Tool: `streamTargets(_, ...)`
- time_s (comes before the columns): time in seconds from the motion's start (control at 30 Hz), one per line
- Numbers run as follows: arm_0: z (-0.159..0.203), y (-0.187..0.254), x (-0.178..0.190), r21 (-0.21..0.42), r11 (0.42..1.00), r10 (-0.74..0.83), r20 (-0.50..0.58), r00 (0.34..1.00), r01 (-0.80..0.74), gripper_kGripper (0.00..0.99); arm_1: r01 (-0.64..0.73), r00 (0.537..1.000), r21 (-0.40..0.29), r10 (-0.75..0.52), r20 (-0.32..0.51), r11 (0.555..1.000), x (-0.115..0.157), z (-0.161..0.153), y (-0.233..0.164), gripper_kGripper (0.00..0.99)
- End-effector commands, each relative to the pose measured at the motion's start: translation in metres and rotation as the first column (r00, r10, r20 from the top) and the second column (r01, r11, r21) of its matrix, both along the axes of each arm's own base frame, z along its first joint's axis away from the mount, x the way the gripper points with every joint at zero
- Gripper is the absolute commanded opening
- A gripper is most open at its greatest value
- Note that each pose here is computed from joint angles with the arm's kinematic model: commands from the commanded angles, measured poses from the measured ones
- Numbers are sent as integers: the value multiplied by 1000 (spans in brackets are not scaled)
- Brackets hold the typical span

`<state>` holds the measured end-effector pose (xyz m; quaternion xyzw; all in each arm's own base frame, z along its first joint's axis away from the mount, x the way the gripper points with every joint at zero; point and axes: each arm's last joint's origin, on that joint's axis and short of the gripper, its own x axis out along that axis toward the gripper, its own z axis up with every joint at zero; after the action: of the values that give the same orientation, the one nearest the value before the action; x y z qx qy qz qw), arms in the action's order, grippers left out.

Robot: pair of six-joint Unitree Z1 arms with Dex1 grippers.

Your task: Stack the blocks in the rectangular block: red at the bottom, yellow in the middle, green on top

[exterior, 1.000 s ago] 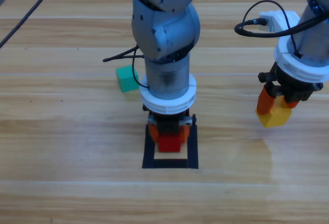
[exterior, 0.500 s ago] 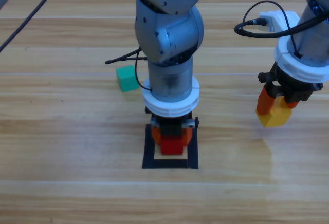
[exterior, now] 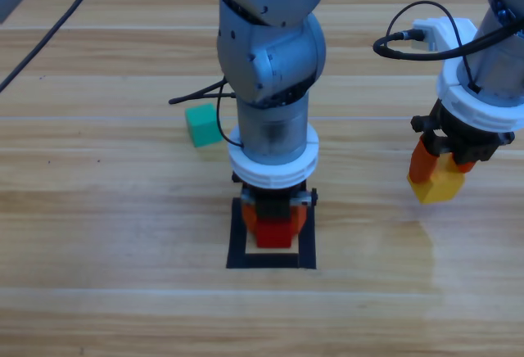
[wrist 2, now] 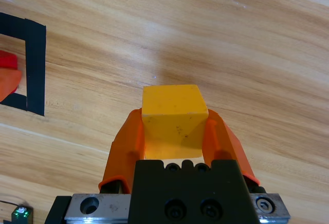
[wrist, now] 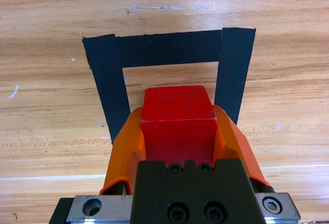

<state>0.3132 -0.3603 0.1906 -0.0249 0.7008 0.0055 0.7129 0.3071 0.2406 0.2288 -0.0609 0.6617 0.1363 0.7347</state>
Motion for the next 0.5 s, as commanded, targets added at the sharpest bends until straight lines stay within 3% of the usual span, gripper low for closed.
streamTargets(0.03,-32,-13,-1,23,1000,-17,-36,999,18,0,15,999,-43,-17,-46,999,11,-29,-6,20)
streamTargets(0.13,-32,-17,-1,11,1000,-17,-41,999,18,164,16,999,-43,-18,-47,999,11,-30,-6,20)
streamTargets(0.17,-33,-19,-2,11,1000,-22,-41,999,22,301,15,999,-43,-17,-47,999,11,-30,-6,20)
streamTargets(0.2,-33,-18,-2,12,1000,-20,-42,999,21,646,15,999,-43,-17,-47,999,11,-30,-6,20)
streamTargets(0.23,-33,-18,-3,15,1000,-20,-41,999,21,917,15,999,-43,-17,-47,999,11,-30,-6,20)
streamTargets(0.27,-32,-17,-3,15,1000,-20,-41,999,21,988,13,999,-44,-15,-47,999,11,-30,-6,20)
streamTargets(0.5,-25,-12,-7,20,999,-29,-42,999,30,990,12,999,-45,-14,-49,999,11,-31,-6,20)
